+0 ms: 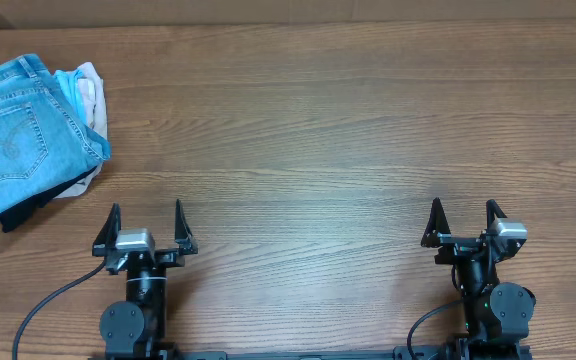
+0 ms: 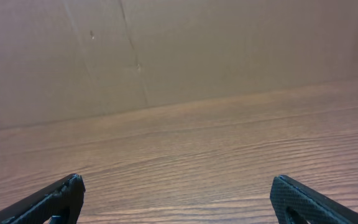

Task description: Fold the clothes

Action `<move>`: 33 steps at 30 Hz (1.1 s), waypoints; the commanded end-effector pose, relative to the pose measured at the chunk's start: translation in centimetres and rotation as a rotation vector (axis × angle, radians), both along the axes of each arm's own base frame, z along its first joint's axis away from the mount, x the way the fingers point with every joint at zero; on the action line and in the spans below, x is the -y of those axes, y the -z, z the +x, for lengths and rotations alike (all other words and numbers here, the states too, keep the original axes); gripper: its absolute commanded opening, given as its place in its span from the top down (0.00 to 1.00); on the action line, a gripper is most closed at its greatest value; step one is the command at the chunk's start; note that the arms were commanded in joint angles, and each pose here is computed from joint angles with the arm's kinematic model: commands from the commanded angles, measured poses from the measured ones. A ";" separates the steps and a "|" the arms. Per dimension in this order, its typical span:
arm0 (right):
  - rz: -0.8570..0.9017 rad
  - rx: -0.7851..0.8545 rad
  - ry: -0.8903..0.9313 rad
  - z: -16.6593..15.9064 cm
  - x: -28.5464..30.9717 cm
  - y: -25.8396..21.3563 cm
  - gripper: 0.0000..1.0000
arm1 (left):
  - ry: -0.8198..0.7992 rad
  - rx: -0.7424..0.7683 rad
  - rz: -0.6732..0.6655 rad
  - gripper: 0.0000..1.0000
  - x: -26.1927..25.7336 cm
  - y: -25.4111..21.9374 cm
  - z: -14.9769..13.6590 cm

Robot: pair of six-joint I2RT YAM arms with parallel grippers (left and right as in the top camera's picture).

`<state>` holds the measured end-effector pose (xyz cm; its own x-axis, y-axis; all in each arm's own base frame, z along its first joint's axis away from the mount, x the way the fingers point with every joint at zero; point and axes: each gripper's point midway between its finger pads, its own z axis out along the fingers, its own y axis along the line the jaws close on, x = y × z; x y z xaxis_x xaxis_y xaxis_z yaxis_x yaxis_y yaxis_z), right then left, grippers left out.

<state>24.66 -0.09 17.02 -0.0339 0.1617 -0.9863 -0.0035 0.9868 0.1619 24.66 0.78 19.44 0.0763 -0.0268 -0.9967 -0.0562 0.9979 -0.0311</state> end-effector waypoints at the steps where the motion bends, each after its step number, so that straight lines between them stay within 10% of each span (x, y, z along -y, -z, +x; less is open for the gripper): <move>1: -0.007 0.000 0.001 0.0 0.0 0.2 0.00 | 0.029 -0.075 0.072 0.00 0.5 1.9 0.0; 33: -0.007 0.000 0.001 0.0 0.0 0.2 0.00 | 0.091 -0.154 0.074 0.00 1.5 3.9 0.0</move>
